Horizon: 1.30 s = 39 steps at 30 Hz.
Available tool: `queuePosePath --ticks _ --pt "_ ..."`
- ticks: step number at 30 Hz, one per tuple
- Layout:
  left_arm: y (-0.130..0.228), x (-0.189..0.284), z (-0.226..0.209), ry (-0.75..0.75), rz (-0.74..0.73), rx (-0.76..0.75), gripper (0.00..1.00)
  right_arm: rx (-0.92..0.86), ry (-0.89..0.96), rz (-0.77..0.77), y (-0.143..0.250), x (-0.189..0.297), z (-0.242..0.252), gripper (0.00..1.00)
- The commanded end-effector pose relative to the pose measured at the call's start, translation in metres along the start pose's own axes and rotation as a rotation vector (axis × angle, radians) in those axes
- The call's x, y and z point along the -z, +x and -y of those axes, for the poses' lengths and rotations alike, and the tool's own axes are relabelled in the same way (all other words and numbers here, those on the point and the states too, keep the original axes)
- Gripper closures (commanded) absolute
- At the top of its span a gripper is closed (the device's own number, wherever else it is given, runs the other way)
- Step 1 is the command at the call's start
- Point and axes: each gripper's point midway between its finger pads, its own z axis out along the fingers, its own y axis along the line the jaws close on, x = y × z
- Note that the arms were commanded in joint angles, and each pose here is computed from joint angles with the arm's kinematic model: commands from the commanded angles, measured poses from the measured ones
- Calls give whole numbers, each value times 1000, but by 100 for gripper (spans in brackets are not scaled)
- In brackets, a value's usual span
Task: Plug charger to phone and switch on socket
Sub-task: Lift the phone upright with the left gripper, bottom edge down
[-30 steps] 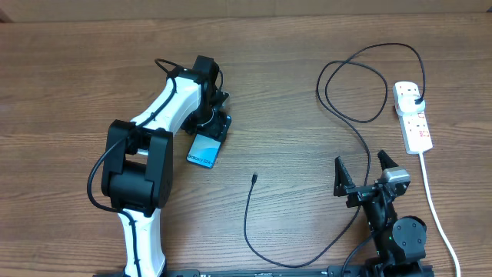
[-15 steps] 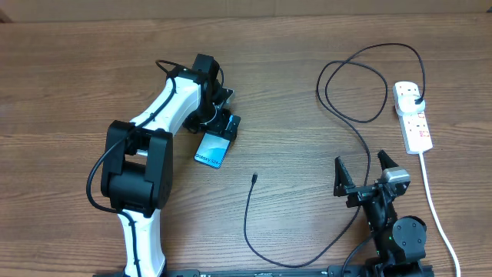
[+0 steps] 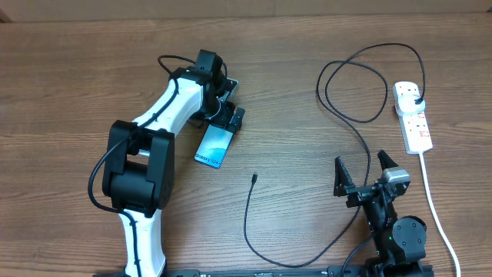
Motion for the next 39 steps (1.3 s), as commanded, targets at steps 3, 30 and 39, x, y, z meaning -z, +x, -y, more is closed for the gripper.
queuePosePath --ticks 3,30,39 --pt "24 -17 -8 -65 -101 19 0 1 -8 3 2 0 -2 0" --pt "30 -15 -20 -294 -100 236 2 1 -8 3 2 0 -2 0" --pt "30 -9 -40 -380 -62 395 0 1 -8 3 2 0 -2 0"
